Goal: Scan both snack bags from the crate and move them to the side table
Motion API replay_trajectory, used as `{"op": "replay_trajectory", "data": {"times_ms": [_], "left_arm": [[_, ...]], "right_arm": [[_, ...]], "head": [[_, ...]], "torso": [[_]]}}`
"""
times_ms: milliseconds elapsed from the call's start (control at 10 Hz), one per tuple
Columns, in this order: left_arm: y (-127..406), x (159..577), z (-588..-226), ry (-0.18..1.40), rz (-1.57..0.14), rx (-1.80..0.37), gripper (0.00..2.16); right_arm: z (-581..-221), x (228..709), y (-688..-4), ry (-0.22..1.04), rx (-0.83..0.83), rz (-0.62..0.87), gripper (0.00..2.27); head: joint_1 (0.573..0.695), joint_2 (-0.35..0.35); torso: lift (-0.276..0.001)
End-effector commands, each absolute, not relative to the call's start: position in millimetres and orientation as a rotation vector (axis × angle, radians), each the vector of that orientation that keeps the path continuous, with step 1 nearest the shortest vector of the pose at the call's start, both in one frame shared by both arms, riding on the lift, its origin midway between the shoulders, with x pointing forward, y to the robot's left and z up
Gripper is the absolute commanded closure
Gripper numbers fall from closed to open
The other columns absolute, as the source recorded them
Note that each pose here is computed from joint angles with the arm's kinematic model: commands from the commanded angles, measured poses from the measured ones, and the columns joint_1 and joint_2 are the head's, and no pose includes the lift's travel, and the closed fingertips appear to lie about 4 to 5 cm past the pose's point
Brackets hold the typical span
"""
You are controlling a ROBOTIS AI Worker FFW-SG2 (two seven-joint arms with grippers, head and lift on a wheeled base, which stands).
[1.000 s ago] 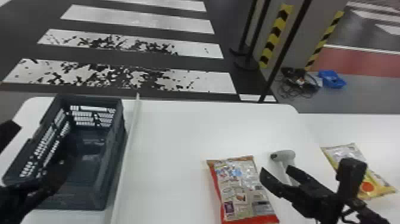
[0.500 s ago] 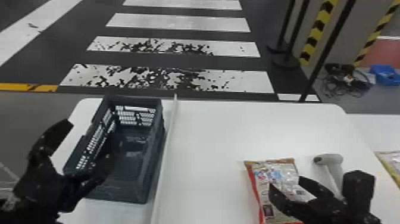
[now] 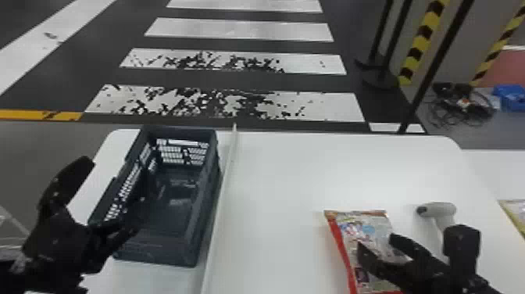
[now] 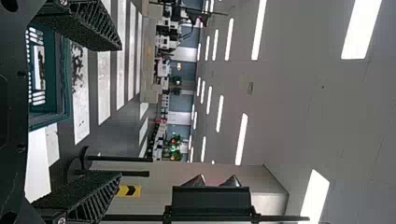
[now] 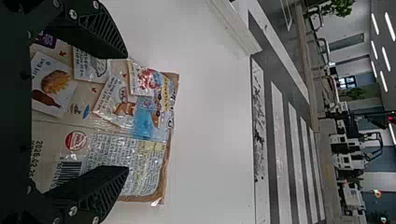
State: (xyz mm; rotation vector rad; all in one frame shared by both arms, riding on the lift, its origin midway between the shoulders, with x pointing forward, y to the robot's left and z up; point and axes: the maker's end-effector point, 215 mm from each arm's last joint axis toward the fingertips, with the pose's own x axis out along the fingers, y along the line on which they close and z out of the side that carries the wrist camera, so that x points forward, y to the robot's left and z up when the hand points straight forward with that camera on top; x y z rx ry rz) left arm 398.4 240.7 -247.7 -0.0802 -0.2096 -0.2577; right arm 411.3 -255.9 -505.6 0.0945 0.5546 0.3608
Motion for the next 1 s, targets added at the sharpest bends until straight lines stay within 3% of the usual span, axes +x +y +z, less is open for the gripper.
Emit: {"op": "replay_trajectory", "data": {"times_ms": [0,100,200,300,400,700,900], "left_arm": [[239,398,-248,-0.21,-0.255,-0.072,0.04],[239,399,-249,-0.206,-0.255,-0.072,0.04],[238,399,-248,-0.208,-0.256,-0.069,0.04],[239,399,-249,-0.206,-0.255,-0.069,0.04],[239,398,-251,-0.202,-0.254,-0.069,0.04],[239,398,-253,-0.2,-0.252,-0.072,0.04],[240,398,-252,-0.205,-0.25,-0.071,0.04]], "right_arm": [[-520,411,-259,0.573,0.105,0.364,0.38],[-532,409,-260,0.611,0.109,0.361,0.84],[-544,404,-265,0.663,0.107,0.351,1.45],[-552,400,-269,0.695,0.1,0.345,1.76],[-558,398,-272,0.708,0.106,0.339,2.24],[-529,412,-282,0.585,0.119,0.301,2.24],[-484,419,-295,0.494,0.123,0.275,2.24]], "head": [[0.695,-0.021],[0.695,-0.023],[0.695,-0.026],[0.695,-0.031],[0.695,-0.038],[0.695,-0.046],[0.695,-0.063]], "torso": [[-0.095],[-0.095],[-0.095],[-0.095],[-0.095],[-0.095],[-0.095]]}}
